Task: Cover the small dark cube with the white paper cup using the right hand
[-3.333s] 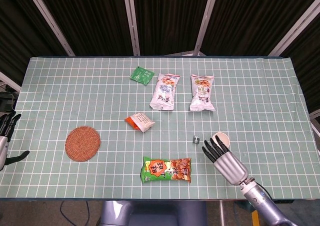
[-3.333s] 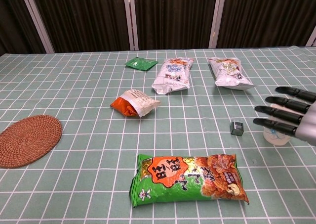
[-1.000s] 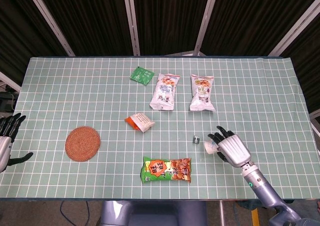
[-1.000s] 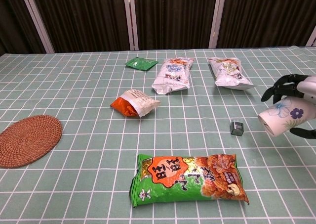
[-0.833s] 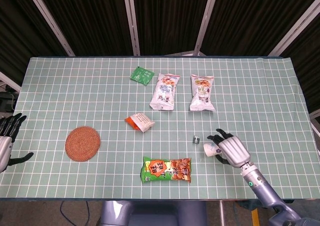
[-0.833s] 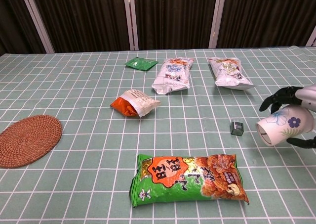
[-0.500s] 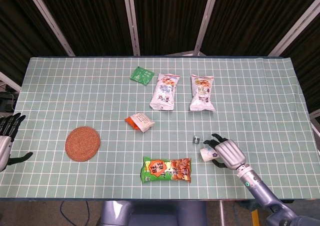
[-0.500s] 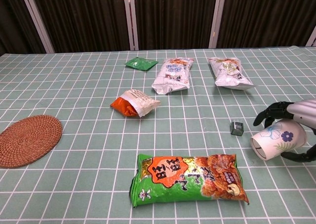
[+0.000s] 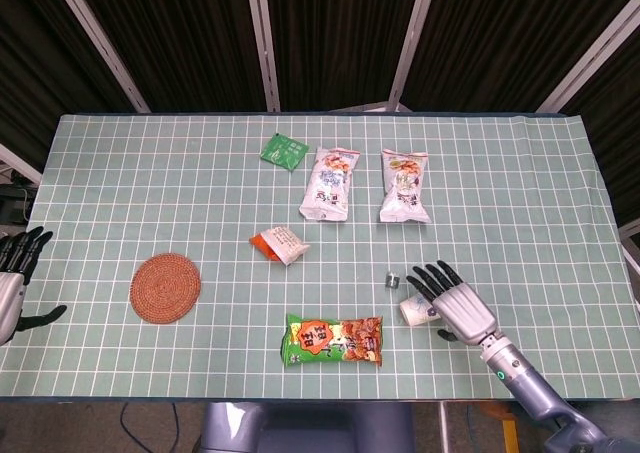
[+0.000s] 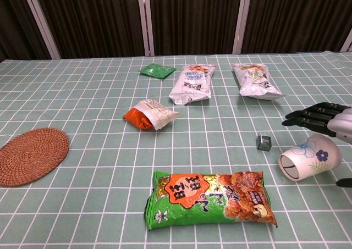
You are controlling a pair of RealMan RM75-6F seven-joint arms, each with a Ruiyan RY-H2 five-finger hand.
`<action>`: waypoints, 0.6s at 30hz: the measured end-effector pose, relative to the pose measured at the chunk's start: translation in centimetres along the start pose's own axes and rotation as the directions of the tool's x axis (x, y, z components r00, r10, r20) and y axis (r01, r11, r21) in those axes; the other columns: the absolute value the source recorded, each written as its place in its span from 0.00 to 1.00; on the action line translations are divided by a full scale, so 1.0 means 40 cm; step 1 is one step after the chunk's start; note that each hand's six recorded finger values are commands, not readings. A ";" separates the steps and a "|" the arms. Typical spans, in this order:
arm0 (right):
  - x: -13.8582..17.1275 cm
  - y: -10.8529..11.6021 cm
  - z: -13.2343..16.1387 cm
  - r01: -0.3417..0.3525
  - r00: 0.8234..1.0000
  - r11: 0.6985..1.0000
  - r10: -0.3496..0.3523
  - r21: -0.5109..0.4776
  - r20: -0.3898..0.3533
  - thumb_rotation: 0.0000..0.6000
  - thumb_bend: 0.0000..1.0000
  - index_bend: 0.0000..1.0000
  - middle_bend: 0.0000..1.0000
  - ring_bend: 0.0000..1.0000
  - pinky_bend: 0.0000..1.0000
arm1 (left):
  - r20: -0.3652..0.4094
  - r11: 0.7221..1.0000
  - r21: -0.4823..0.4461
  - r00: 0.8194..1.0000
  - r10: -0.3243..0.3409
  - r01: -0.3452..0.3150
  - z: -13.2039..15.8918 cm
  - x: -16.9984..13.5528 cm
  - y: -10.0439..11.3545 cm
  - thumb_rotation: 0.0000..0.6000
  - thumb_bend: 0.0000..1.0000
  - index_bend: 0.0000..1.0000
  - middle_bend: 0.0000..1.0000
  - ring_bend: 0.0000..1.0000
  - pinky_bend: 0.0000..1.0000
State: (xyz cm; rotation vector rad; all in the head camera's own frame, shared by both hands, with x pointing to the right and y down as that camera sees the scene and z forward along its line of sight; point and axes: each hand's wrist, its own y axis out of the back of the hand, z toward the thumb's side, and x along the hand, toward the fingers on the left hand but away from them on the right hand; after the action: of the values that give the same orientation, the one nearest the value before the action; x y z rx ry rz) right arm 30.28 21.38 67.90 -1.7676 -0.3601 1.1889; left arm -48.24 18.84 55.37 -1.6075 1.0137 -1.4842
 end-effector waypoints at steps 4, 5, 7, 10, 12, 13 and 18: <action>0.025 0.019 0.021 0.018 1.000 0.989 -0.015 0.147 -0.021 1.00 0.00 0.00 0.00 0.00 0.00 | 0.003 1.000 0.000 1.000 0.004 -0.004 0.003 -0.002 0.002 1.00 0.00 0.00 0.00 0.00 0.00; 0.031 0.022 0.029 0.022 0.999 0.983 -0.017 0.180 -0.030 1.00 0.00 0.00 0.00 0.00 0.00 | 0.004 1.000 0.001 1.000 0.006 -0.006 0.003 -0.002 0.003 1.00 0.00 0.00 0.00 0.00 0.00; 0.042 0.028 0.051 0.031 0.998 0.966 -0.017 0.258 -0.056 1.00 0.01 0.00 0.00 0.00 0.00 | 0.005 1.000 0.002 1.000 0.007 -0.007 0.005 -0.004 0.003 1.00 0.00 0.00 0.00 0.00 0.00; 0.049 0.035 0.085 0.052 0.995 0.931 -0.016 0.361 -0.102 1.00 0.01 0.00 0.00 0.00 0.00 | 0.006 1.000 0.004 1.000 0.008 -0.008 0.006 -0.004 0.003 1.00 0.00 0.00 0.00 0.00 0.00; 0.048 0.035 0.110 0.066 0.991 0.906 -0.010 0.417 -0.135 1.00 0.02 0.00 0.00 0.00 0.01 | 0.004 1.000 0.003 1.000 0.008 -0.008 0.005 -0.004 0.003 1.00 0.00 0.00 0.00 0.00 0.00; 0.046 0.034 0.120 0.070 0.989 0.896 -0.005 0.438 -0.149 1.00 0.02 0.00 0.00 0.00 0.01 | 0.003 1.000 0.003 1.000 0.007 -0.007 0.004 -0.004 0.003 1.00 0.00 0.00 0.00 0.00 0.00; 0.019 0.021 0.177 0.095 0.974 0.834 0.035 0.544 -0.225 1.00 0.02 0.00 0.00 0.00 0.03 | -0.006 1.000 0.006 1.000 0.005 -0.005 -0.003 -0.001 0.002 1.00 0.00 0.00 0.00 0.00 0.00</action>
State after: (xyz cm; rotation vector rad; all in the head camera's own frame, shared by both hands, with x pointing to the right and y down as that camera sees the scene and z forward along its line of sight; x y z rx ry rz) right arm 24.51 25.28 66.19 -1.3539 0.0942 0.9306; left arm -48.37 18.83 55.32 -1.5957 1.0158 -1.4884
